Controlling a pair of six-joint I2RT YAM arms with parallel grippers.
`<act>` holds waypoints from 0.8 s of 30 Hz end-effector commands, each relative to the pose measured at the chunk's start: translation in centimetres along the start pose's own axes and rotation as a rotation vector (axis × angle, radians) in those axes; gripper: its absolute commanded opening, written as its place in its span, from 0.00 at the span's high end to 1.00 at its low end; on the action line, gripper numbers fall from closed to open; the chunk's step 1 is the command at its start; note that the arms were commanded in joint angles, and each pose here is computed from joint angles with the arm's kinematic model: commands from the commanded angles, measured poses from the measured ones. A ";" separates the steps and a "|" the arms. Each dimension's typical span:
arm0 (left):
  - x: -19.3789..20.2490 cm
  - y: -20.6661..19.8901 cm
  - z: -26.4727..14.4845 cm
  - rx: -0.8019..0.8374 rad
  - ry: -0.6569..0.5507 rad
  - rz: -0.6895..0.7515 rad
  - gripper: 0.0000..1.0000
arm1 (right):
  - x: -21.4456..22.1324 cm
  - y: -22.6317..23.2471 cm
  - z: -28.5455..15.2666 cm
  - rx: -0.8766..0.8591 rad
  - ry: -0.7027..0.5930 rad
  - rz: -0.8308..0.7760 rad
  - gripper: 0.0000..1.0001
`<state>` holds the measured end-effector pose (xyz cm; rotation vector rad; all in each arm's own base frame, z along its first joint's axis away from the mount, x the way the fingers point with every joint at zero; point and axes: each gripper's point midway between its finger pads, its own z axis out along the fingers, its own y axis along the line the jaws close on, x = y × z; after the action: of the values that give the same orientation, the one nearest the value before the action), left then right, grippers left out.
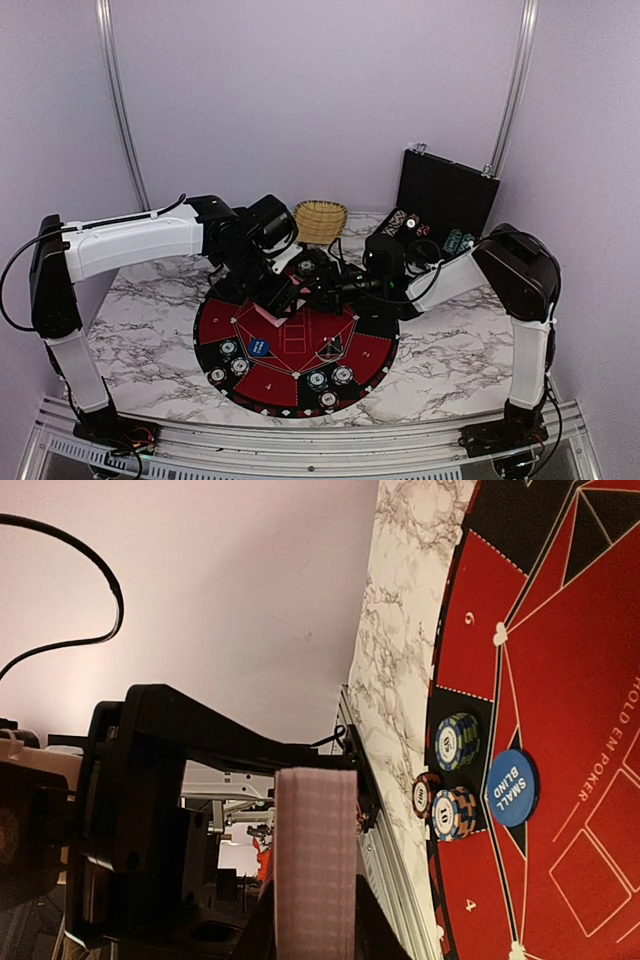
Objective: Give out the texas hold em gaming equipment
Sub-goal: Pass from the right arm to the left
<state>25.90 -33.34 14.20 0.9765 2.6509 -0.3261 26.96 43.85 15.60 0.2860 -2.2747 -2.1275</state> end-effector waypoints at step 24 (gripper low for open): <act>0.7 -0.4 0.1 0.028 0.015 0.017 0.23 | -0.3 2.4 0.2 -0.049 0.005 -0.038 0.95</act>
<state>25.41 -33.13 13.62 0.9894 2.6728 -0.3459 26.86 43.81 15.37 0.2640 -2.2714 -2.1059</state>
